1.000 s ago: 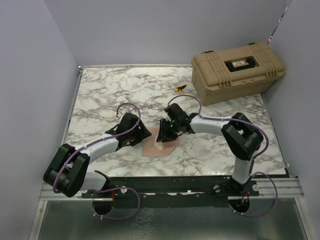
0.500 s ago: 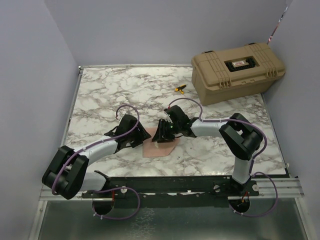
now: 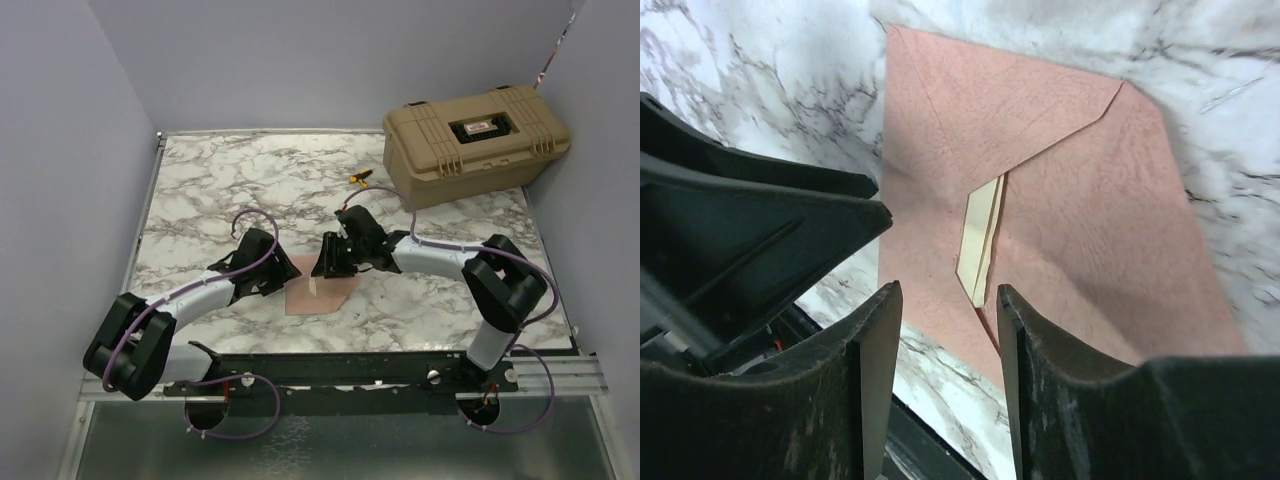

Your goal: Place the letter into the envelope and seal it

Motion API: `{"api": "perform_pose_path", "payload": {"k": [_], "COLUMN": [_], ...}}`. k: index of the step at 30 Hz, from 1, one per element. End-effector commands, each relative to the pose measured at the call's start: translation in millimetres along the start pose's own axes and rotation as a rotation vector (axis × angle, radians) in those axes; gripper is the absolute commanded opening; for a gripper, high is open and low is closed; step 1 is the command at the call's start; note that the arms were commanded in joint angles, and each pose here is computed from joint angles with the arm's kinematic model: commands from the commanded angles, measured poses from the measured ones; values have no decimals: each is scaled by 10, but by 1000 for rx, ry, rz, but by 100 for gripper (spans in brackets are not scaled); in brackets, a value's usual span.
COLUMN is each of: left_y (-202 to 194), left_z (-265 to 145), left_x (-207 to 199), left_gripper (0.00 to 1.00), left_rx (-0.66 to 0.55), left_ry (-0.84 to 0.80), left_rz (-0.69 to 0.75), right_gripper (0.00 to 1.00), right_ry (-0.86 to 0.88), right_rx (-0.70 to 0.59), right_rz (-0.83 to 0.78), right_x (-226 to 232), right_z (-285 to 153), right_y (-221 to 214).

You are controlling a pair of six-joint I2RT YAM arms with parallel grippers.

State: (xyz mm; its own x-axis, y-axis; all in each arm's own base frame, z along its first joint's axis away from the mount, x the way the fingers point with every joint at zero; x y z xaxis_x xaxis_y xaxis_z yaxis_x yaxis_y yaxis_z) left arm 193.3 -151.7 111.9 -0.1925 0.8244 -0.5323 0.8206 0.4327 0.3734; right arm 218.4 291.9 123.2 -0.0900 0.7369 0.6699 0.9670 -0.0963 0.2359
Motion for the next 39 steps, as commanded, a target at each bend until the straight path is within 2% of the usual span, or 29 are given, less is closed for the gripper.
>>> {"api": "perform_pose_path", "payload": {"k": [1,4,8,12,15,19,23,30,39], "left_y": [97,178,265,307,335,370,402,479,513], "left_z": [-103,-181,-269,-322,-344,-370,-404,-429,-425], "left_x": [21,4,24,32,5,-45,-112,-246,-321], "left_gripper": [63,66,72,76,80,85,88,90,90], "left_rx": [-35,-69,-131,-170,-182,-186,-177,-159,-142], "left_ry": [54,65,125,141,133,114,78,24,-8], "left_rz": [34,61,96,87,82,87,105,149,155], "right_gripper": [48,52,56,57,58,58,56,53,47], "right_ry": [-109,-267,-444,-550,-594,-599,-526,-440,-507], "right_rx": [-150,-251,-314,-311,-250,-150,-82,4,51], "right_rz": [-154,-274,-428,-529,-565,-537,-492,-553,-554], "right_x": [97,-17,-205,-383,-516,-707,-843,-907,-1040], "right_z": [-322,-508,-705,-753,-697,-616,-592,-558,-474], "right_y": [142,241,362,486,585,694,708,588,572]}}
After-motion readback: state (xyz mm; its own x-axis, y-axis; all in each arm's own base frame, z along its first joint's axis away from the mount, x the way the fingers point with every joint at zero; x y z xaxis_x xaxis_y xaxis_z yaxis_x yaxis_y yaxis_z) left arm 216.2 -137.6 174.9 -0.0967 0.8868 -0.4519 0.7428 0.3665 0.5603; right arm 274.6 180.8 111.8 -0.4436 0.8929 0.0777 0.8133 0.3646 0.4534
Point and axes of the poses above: each gripper's point midway between its finger pads, its own z axis out along the fingers, its own x axis along the line the jaws close on, y = z × x, the point moved 10 cm from there along -z, back along the fingers, and after that the axes turned 6 degrees about z, right-handed, at the moved point
